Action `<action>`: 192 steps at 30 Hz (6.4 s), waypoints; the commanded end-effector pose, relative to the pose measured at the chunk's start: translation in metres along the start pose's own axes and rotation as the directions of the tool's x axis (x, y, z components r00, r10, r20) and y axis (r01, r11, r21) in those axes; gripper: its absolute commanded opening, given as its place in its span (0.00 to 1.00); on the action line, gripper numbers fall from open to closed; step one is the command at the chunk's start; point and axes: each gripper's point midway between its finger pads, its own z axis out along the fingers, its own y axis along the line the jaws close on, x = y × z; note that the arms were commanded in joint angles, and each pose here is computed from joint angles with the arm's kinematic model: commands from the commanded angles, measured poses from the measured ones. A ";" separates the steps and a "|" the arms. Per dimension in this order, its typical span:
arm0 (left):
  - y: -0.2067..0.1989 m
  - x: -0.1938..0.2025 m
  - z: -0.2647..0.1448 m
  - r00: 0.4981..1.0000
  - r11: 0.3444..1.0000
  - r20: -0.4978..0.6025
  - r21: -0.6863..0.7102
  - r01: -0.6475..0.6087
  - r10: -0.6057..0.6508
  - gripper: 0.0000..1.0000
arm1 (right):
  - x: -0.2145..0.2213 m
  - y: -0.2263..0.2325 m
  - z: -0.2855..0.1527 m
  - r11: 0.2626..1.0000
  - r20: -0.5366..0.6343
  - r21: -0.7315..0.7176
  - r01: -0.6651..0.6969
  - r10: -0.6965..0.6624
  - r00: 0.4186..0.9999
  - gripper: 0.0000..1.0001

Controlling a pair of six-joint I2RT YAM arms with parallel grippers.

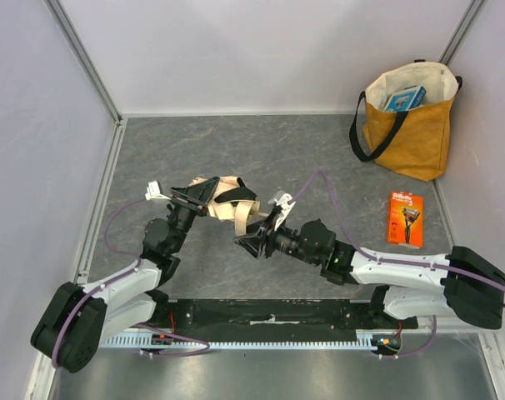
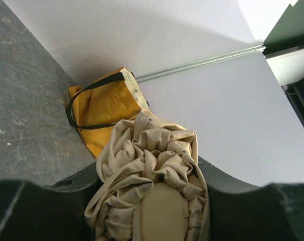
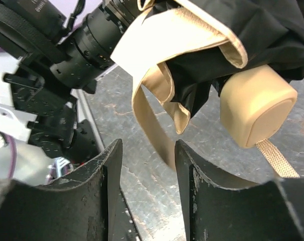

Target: Put away the umbrella

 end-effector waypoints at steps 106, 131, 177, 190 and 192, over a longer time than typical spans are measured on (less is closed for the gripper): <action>-0.207 0.005 -0.013 0.976 0.722 -0.218 0.676 0.148 0.004 0.02 | -0.056 0.013 0.040 -0.354 -0.100 -0.062 -0.933 0.932 -0.347 0.64; -0.206 0.024 -0.029 0.851 0.689 -0.445 0.525 0.500 -0.278 0.02 | -0.088 -0.064 0.046 0.015 0.079 -0.336 -0.942 0.997 -0.013 0.00; 0.121 0.093 -0.118 0.841 0.423 -0.351 -0.891 -0.165 -0.411 0.02 | -0.190 0.000 -0.019 0.908 0.386 -0.273 -0.318 0.406 0.828 0.00; 0.169 0.094 -0.145 0.838 0.276 -0.364 -0.923 -0.266 -0.407 0.02 | -0.216 0.039 -0.034 0.997 0.461 -0.049 0.056 -0.027 0.887 0.00; 0.172 0.104 -0.145 0.820 0.353 -0.365 -0.910 -0.215 -0.441 0.02 | -0.220 0.032 -0.040 0.999 0.506 -0.041 -0.017 0.036 0.862 0.00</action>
